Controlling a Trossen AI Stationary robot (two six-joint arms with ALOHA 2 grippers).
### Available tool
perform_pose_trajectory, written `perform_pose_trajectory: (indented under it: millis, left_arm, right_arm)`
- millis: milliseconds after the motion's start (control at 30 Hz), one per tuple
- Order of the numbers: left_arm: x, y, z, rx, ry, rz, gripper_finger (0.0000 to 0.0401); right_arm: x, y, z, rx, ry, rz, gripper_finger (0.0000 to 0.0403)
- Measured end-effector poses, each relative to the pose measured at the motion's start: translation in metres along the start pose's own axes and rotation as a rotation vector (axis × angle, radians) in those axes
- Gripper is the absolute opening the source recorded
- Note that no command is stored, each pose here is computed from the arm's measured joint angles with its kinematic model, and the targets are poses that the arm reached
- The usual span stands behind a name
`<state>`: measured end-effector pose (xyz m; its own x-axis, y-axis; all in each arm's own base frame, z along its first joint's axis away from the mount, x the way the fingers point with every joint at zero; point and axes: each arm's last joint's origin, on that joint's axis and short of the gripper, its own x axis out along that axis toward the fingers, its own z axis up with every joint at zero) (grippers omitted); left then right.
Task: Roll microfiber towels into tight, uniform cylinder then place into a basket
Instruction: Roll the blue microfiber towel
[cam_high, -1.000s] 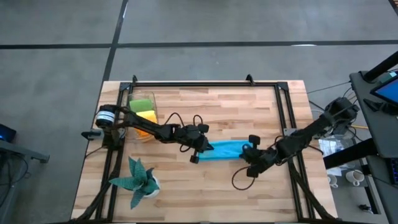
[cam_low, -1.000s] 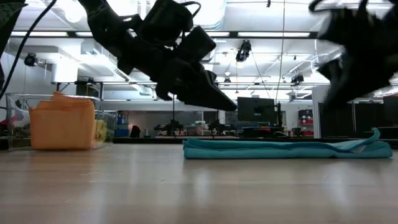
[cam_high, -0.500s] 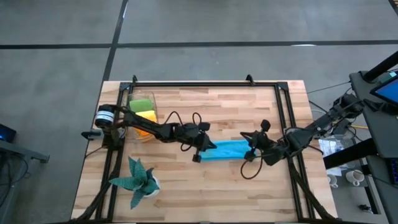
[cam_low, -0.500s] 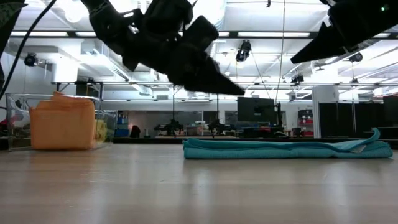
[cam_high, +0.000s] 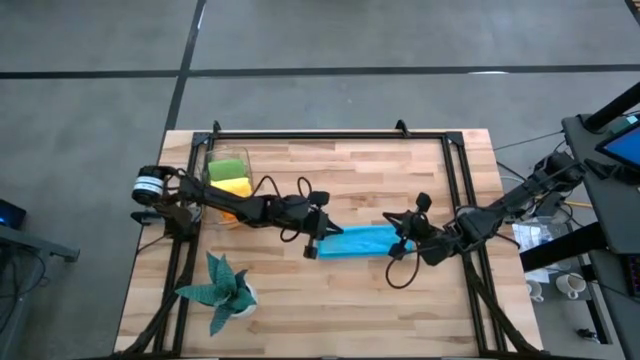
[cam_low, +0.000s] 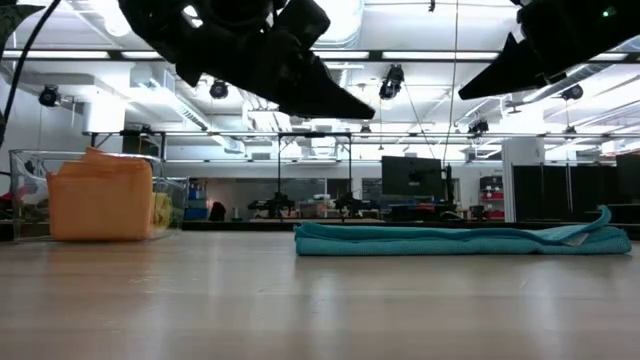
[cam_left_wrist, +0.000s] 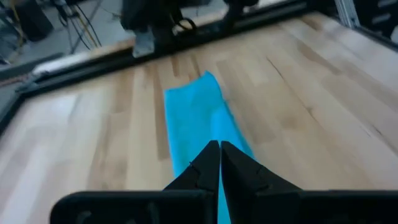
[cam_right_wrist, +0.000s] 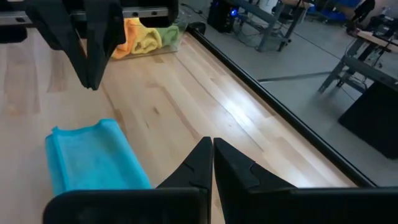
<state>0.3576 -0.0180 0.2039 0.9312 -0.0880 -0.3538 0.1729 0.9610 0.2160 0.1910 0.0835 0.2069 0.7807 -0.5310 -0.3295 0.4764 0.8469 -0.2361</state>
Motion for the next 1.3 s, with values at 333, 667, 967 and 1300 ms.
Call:
perform_pose_trajectory:
  millis: [333,667,967,1300]
  left_arm:
    - [0.0,0.002,0.002,0.001,-0.019,0.058,0.0]
    - [0.0,0.003,0.0,-0.008,-0.001,0.082,0.0]
    - [-0.003,0.004,0.005,-0.01,-0.018,0.091,0.0]
    - [-0.01,0.005,0.013,-0.053,-0.053,0.096,0.0]
  right_arm:
    - [0.004,-0.003,0.001,0.05,0.004,-0.024,0.0009]
    - [0.005,-0.004,0.001,0.05,0.005,-0.026,0.0009]
    - [0.005,-0.004,0.001,0.069,0.005,-0.026,0.0009]
    - [0.005,-0.004,0.001,0.069,0.005,-0.026,0.0009]
